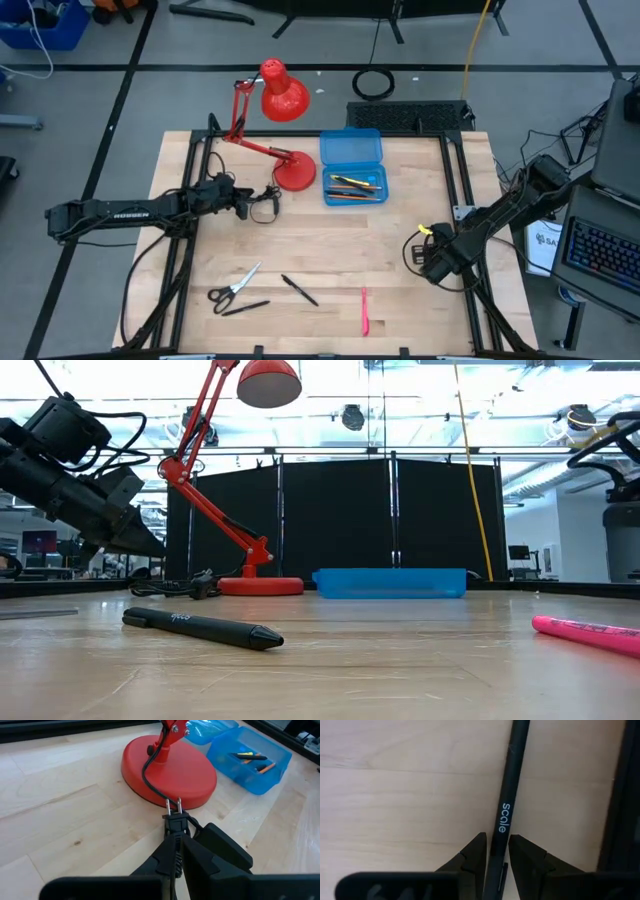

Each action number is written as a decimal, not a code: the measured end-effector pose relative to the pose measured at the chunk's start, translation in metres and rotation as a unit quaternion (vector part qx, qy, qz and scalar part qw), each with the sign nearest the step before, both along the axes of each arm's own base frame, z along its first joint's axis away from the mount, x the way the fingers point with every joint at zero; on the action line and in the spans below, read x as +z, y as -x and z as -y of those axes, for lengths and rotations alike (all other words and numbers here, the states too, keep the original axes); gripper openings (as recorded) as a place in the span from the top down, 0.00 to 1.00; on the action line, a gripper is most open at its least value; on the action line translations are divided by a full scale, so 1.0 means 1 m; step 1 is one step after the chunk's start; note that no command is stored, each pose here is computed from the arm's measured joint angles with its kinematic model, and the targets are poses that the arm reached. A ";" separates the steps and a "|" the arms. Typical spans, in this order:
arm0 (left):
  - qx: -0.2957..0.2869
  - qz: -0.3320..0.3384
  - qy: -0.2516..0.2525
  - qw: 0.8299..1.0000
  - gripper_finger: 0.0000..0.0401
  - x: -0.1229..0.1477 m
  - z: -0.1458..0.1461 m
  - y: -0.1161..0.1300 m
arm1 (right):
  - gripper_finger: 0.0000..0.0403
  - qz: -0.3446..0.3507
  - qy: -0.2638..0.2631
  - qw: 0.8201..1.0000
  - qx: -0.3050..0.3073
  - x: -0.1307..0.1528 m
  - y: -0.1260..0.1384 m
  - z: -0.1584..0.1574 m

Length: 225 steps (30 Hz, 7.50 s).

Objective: Pick & place school supplies into a supply box
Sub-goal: Put the black pen into the blue supply box

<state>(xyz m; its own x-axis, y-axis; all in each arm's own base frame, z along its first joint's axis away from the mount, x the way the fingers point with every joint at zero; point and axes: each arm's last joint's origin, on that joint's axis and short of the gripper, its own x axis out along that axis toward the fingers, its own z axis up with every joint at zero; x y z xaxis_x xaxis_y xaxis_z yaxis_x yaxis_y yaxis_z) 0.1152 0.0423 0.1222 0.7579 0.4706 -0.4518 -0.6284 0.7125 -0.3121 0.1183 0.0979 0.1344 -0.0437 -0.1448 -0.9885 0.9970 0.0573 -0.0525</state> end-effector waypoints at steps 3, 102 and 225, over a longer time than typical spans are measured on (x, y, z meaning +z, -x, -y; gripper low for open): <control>0.000 0.000 0.000 1.000 0.92 0.000 0.000 0.000 | 0.82 0.002 -0.002 1.000 0.000 -0.006 0.004 0.003; 0.016 -0.003 -0.008 1.000 0.92 0.000 -0.001 0.001 | 0.97 0.217 0.285 0.902 0.242 0.010 -0.058 0.037; -0.027 0.041 -0.026 0.998 0.92 0.009 -0.001 -0.006 | 0.79 0.088 0.296 0.721 0.621 0.031 -0.184 0.180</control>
<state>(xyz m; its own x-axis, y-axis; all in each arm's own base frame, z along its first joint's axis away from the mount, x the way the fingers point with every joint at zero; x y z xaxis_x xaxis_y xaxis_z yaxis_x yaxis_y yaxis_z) 0.1211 0.0430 0.1308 0.8167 0.4485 -0.3631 -0.5618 0.7617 -0.3229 0.3021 -0.0823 0.1649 0.6006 -0.3625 -0.7126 0.1901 0.9305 -0.3132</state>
